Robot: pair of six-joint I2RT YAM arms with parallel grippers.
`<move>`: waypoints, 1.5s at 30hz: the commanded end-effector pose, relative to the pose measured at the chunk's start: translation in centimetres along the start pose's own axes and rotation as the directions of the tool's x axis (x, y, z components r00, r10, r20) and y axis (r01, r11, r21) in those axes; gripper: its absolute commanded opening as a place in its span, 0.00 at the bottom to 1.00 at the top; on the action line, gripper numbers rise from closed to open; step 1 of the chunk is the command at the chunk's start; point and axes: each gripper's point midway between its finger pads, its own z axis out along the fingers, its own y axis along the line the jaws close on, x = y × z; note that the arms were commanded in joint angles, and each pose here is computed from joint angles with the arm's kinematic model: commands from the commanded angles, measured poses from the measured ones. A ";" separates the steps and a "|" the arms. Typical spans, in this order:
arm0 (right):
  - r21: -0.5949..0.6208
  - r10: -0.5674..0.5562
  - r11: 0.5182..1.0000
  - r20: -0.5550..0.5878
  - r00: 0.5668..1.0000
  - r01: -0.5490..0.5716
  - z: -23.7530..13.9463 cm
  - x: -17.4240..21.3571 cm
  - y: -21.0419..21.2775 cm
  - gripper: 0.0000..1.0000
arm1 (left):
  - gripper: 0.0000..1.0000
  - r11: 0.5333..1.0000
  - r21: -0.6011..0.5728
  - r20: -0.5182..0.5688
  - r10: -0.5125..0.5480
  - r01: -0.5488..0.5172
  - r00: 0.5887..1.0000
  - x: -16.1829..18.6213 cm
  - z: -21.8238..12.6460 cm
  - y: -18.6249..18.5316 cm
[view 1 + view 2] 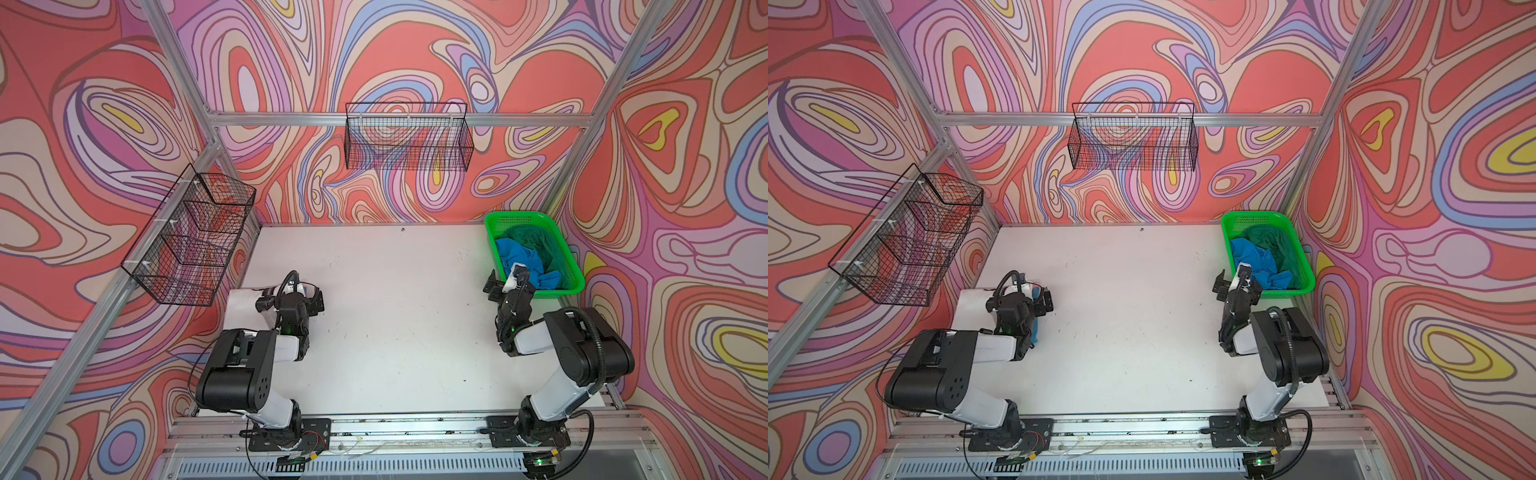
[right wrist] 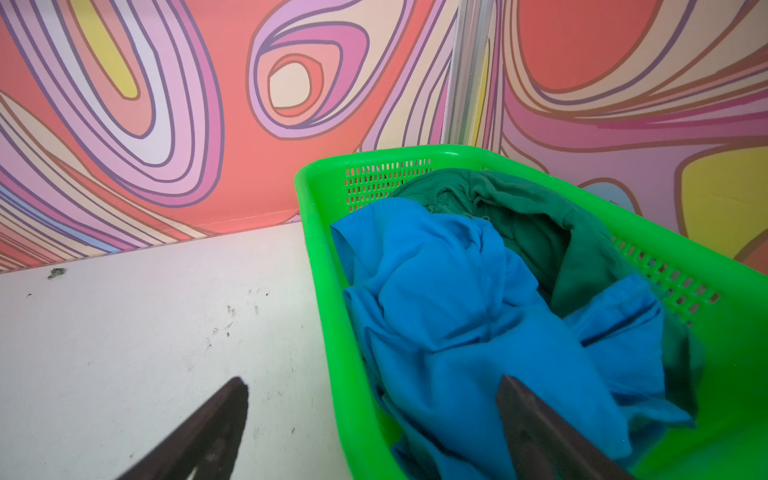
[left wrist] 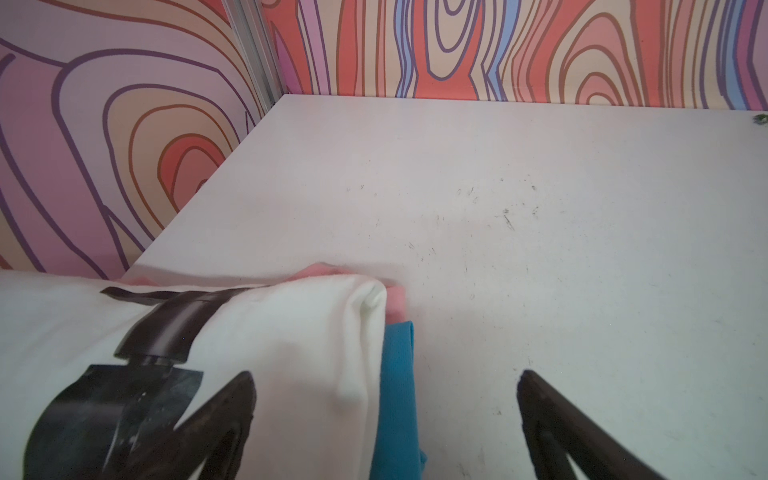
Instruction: Fold and stack the t-shirts
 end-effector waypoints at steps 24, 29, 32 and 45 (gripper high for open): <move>0.351 0.394 0.876 -0.131 0.910 -0.329 -2.5 -17.9 -3.5 0.98 | 1.00 0.792 0.266 -0.129 -0.535 0.549 0.835 -17.9 -12.9 -3.2; 0.431 0.338 0.882 -0.301 0.892 -0.189 0.8 -16.0 -3.5 0.98 | 1.00 0.828 0.210 -0.381 -0.420 0.519 0.824 -13.2 -15.3 -4.2; 0.411 0.392 0.883 -0.386 0.835 -0.225 3.1 -13.9 -3.1 0.98 | 1.00 0.881 0.123 -0.468 -0.354 0.457 0.810 -9.2 -16.3 -2.9; 0.505 0.499 0.836 -0.540 0.678 -0.213 10.4 -4.1 -4.4 0.91 | 1.00 0.909 0.086 -0.530 -0.306 0.409 0.791 -4.5 -18.7 -2.4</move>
